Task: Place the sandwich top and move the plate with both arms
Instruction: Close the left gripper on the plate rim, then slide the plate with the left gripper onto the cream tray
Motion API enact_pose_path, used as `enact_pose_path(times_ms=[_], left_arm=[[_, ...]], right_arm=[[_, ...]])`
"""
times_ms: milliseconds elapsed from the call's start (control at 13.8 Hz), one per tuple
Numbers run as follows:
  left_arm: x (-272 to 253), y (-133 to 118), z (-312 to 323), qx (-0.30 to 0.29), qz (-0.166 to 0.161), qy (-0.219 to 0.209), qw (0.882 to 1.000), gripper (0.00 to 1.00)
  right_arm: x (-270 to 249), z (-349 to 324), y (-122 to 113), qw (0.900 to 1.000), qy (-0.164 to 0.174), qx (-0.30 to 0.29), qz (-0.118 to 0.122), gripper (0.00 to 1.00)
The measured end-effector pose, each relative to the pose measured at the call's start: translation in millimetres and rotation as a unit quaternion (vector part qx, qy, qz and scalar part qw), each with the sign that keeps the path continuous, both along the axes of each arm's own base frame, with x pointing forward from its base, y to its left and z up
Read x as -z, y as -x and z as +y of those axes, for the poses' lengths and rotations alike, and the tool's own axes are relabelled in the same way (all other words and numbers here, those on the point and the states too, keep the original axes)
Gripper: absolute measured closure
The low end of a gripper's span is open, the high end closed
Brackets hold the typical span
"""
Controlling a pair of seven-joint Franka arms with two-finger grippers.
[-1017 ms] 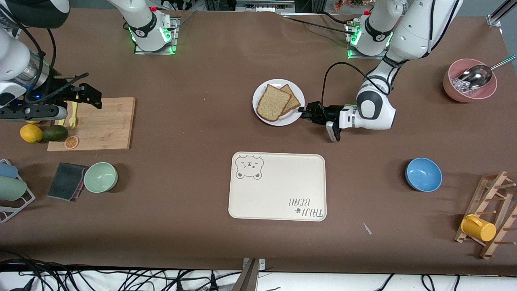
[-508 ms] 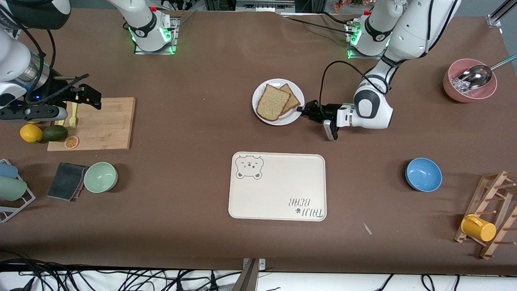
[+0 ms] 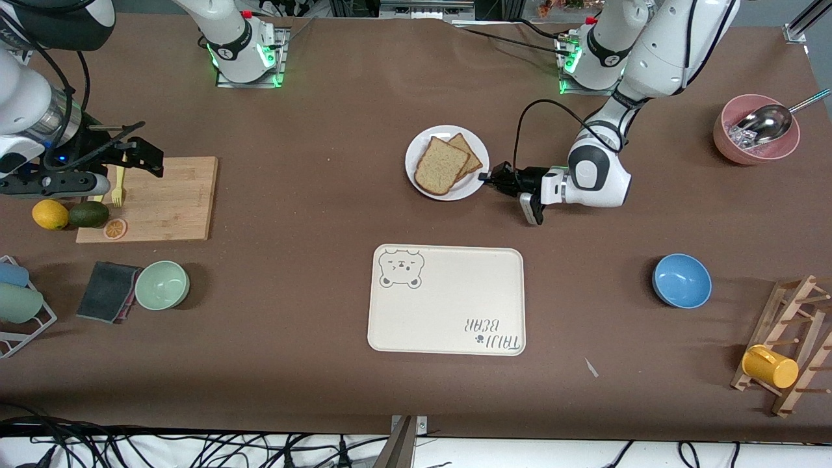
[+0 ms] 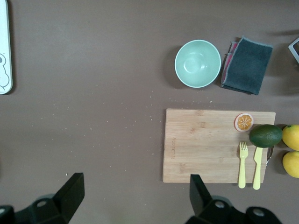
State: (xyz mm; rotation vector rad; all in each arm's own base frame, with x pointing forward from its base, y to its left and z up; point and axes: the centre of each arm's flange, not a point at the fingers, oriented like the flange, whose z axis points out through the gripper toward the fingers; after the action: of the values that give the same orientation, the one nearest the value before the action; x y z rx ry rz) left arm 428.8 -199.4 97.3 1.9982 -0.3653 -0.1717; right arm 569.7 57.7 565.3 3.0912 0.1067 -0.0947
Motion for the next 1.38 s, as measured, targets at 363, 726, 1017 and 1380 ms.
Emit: enact_pose_path(times_ms=[363, 726, 1017, 1380], left_arm=[[-1.3, -1.8, 0.6, -0.001, -0.002, 0.001, 1.0, 0.96], [-20.2, -35.7, 4.2, -0.026, -0.017, 0.006, 1.0, 0.96], [-52.3, -89.9, 5.0, -0.058, -0.041, 0.012, 0.997, 0.96], [-70.6, -169.5, 20.8, -0.116, -0.049, 0.015, 0.992, 0.96]], right_arm=[[0.0, 0.0, 0.0, 1.0, 0.0, 0.0, 0.0, 0.0], [0.0, 0.0, 0.0, 1.0, 0.0, 0.0, 0.0, 0.0], [0.0, 0.0, 0.0, 1.0, 0.0, 0.0, 0.0, 0.0], [0.1, 0.2, 0.0, 1.0, 0.0, 0.0, 0.0, 0.0]])
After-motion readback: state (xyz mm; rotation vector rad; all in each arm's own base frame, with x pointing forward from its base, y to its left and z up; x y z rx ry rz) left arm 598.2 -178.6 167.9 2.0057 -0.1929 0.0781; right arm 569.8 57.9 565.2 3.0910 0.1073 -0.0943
